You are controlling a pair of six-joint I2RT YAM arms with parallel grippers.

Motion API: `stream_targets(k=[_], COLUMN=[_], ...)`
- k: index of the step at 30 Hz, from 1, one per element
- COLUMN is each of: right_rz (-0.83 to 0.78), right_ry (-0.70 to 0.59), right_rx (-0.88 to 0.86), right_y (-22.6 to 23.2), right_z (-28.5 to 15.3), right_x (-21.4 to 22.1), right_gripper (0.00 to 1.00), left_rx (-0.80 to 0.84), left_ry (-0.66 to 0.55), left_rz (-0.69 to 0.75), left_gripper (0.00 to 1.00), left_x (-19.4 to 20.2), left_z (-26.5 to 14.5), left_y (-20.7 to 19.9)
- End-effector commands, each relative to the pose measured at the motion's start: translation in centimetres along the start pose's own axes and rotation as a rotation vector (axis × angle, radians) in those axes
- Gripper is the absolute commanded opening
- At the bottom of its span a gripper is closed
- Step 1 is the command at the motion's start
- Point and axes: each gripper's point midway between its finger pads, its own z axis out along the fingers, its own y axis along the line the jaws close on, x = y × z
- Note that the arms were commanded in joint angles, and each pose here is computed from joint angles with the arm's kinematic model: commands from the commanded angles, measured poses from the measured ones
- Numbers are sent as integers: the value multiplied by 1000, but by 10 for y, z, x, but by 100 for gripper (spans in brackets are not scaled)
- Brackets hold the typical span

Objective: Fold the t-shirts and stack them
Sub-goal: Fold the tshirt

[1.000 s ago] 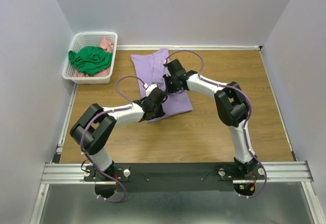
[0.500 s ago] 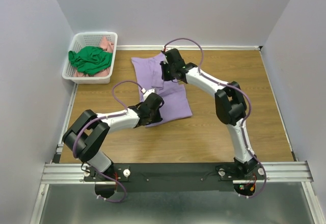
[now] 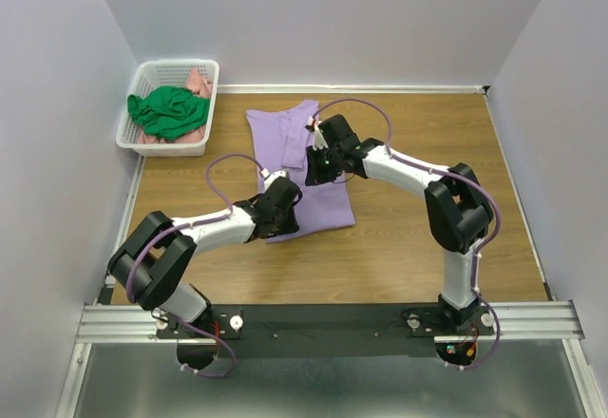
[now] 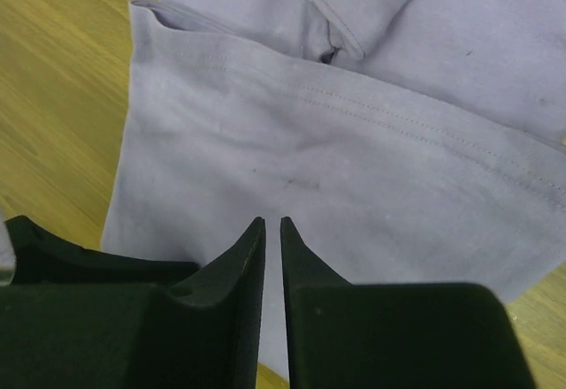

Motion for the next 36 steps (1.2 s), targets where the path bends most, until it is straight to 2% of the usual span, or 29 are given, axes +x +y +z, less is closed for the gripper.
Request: stream_targets(k=[1,5,6,9,10,13,14,17,20,21,28,33,36], right_rz=[51,98,124,122,135,125,128,176,215,249,509,539,512], right_ry=[8,17,44,45,87,72,62,25,7,40,39,44,18], right_rx=[-53,-151,-163,-312,-353,-462,-483,-537,-526,-521,-424,-371,-357], right_y=[7,12,5,23,25,34,35,22,-2,-10,-66,-69,-67], right_z=[-2,-23,-26,-50,-53,-64,-68,-71,-68,-61,-40,-46,-54], right_x=[-3,7,24,37,59,81,84,92,98,111,153,166,154], right_gripper=[19,19,19,19,19,18,17,14,12,11,7,7,7], left_rx=[-91,-23,-5,84,107,131,130,106,33,16,-39,-11,54], left_ry=[80,-31,-46,-81,-75,-50,-38,-3,41,56,120,84,-2], left_rz=[35,-26,-54,-107,-132,-187,-199,-219,-226,-240,-326,-334,-334], left_gripper=[32,52,52,52,52,42,34,21,16,13,11,11,16], left_x=[21,-10,-14,-17,-11,5,9,19,34,39,63,51,25], left_z=[-13,-44,-51,-68,-72,-66,-63,-49,-35,-33,-28,-44,-58], left_y=[24,4,0,-10,-8,1,6,19,35,39,55,48,33])
